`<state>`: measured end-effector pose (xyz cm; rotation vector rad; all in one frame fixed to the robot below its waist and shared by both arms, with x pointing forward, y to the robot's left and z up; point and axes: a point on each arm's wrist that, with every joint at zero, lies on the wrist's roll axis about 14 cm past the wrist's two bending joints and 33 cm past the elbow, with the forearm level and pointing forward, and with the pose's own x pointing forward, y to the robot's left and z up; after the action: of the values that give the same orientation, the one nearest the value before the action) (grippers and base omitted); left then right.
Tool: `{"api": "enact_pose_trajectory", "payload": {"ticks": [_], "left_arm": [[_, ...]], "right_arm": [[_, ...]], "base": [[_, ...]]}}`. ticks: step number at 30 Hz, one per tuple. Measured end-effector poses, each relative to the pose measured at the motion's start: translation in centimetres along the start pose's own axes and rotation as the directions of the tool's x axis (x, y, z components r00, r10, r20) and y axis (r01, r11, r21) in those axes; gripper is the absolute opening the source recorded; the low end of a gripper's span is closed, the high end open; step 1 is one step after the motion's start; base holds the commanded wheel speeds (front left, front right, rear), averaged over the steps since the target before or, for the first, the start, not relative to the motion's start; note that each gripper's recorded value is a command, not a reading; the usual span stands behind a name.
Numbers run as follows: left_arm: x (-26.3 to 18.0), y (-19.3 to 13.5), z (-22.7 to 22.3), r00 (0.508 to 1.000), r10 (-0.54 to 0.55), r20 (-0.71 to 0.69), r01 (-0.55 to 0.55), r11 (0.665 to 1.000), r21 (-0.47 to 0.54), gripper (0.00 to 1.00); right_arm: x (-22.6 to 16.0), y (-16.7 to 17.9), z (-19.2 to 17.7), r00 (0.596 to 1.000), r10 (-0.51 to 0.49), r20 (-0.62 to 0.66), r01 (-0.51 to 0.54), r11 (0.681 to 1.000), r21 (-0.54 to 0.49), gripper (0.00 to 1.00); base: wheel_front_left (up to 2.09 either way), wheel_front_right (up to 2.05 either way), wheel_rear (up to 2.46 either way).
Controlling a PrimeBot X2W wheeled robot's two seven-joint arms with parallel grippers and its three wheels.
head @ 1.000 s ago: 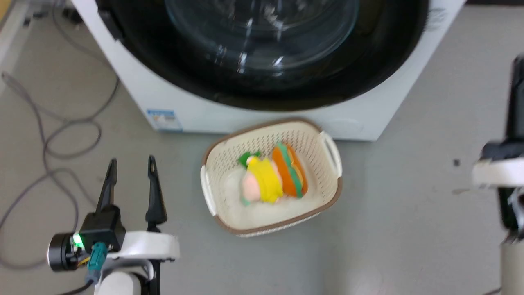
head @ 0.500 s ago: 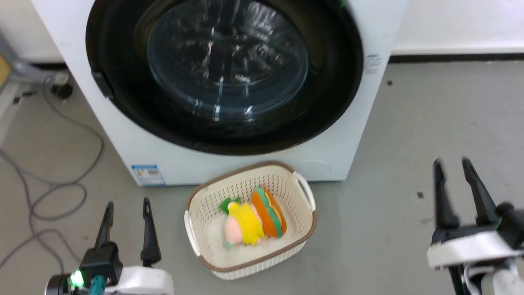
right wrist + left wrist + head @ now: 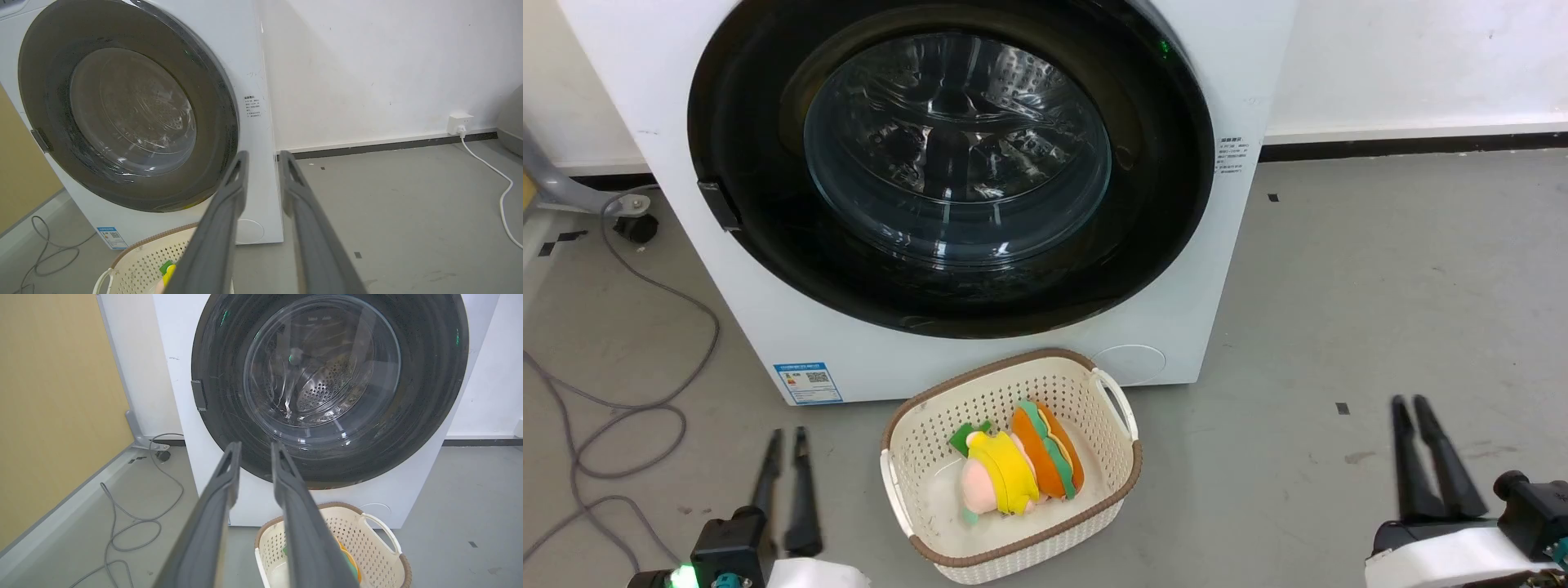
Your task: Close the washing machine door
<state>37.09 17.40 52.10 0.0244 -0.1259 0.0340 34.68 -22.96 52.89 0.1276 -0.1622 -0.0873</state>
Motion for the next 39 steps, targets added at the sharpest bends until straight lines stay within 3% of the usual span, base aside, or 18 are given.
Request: {"api": "enact_pose_trajectory", "payload": {"ticks": [39], "left_arm": [[-0.3,0.3,-0.4,0.998,-0.002,-0.056,0.002,1.0,0.0,0.0]], "right_arm": [[0.7,2.1,-0.5,0.996,0.068,-0.058,-0.07,0.997,-0.036,0.0]], "base": [[0.0,0.0,0.0]]}}
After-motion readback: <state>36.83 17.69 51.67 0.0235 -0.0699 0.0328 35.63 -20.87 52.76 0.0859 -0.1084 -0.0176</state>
